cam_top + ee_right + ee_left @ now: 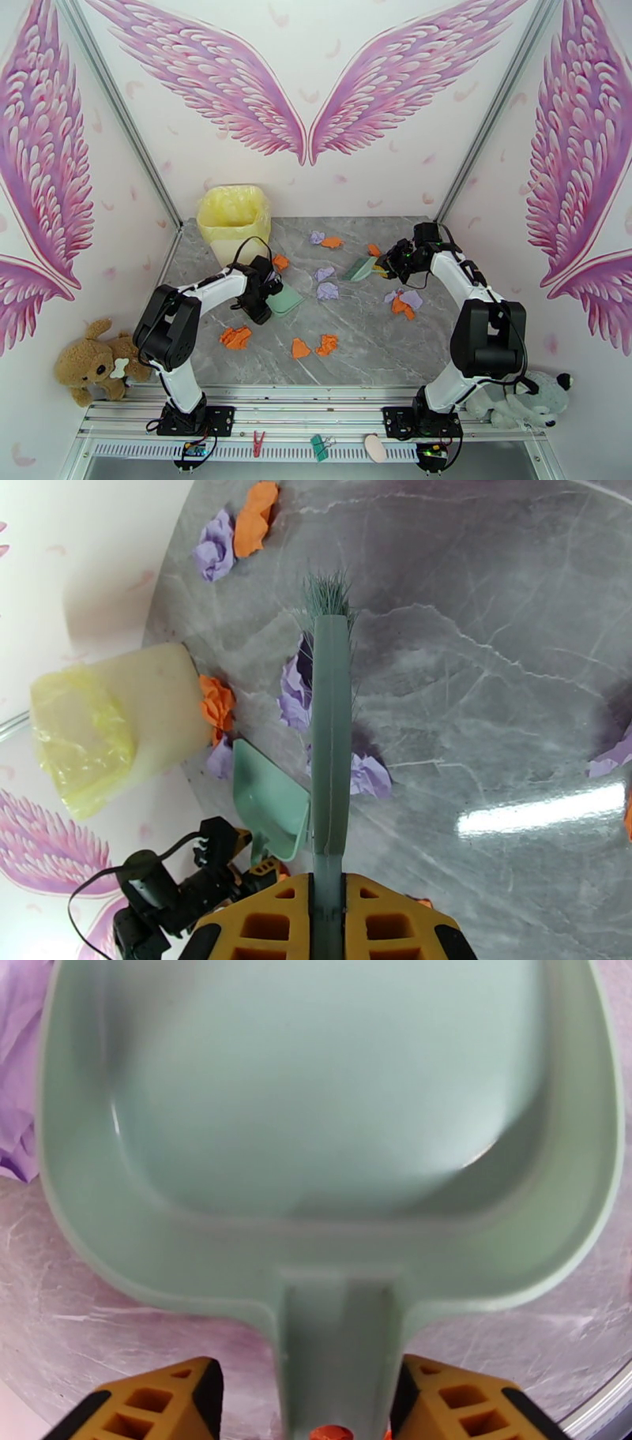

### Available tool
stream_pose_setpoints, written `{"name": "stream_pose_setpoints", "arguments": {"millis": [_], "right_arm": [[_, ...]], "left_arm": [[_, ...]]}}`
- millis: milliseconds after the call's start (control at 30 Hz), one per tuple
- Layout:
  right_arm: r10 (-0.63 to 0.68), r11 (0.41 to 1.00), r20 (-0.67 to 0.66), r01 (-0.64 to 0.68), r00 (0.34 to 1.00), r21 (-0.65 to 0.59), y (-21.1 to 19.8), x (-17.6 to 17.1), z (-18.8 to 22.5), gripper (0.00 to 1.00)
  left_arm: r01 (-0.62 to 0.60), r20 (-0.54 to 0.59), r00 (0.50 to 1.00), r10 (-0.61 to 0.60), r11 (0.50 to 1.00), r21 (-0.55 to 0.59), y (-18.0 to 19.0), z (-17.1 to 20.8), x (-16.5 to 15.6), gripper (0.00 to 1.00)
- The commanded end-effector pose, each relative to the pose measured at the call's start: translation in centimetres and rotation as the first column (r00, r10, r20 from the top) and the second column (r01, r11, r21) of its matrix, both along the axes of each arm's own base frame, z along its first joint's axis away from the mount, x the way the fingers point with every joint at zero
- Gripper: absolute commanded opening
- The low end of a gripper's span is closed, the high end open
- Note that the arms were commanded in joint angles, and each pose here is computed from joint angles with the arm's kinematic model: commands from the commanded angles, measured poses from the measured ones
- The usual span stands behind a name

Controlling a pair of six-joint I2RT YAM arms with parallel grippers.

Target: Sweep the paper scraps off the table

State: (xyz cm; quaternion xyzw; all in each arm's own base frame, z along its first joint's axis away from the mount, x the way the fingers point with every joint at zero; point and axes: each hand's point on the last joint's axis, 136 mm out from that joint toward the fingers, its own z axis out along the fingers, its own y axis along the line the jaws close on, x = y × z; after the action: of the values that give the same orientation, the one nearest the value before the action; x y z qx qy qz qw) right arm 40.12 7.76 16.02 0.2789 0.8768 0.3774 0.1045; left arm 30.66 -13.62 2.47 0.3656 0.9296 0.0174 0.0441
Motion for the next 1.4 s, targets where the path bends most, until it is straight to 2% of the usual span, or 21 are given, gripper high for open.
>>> {"name": "stream_pose_setpoints", "arguments": {"millis": [0,400,600,800,1067,1367], "right_arm": [[0.019,1.000,0.032,-0.020,0.999,0.010,0.1,-0.2,0.9,0.00],[0.026,1.000,0.019,-0.026,0.999,0.007,0.2,-0.4,0.4,0.00],[0.026,1.000,0.010,-0.026,1.000,0.012,0.2,-0.6,0.1,0.00],[0.027,1.000,0.012,-0.028,1.000,0.010,0.2,-0.8,0.3,0.00],[0.035,0.999,0.006,-0.035,0.999,0.002,0.2,-1.0,0.2,0.00],[0.036,0.999,0.003,-0.036,0.999,0.003,0.2,-1.0,0.0,0.00]], "left_arm": [[-0.031,0.016,0.999,0.032,0.998,-0.046,-0.2,0.1,-0.5,0.60],[-0.133,0.108,0.983,0.150,0.979,-0.153,-0.3,1.3,-1.4,0.59],[-0.139,0.130,0.978,0.161,0.977,-0.164,-0.3,1.1,-1.3,0.59],[-0.138,0.148,0.975,0.166,0.974,-0.181,-0.4,1.2,-1.0,0.53],[-0.143,0.180,0.967,0.182,0.968,-0.207,-0.5,1.8,-0.7,0.56],[-0.153,0.195,0.961,0.195,0.965,-0.213,-0.1,2.1,-0.6,0.54]]}}
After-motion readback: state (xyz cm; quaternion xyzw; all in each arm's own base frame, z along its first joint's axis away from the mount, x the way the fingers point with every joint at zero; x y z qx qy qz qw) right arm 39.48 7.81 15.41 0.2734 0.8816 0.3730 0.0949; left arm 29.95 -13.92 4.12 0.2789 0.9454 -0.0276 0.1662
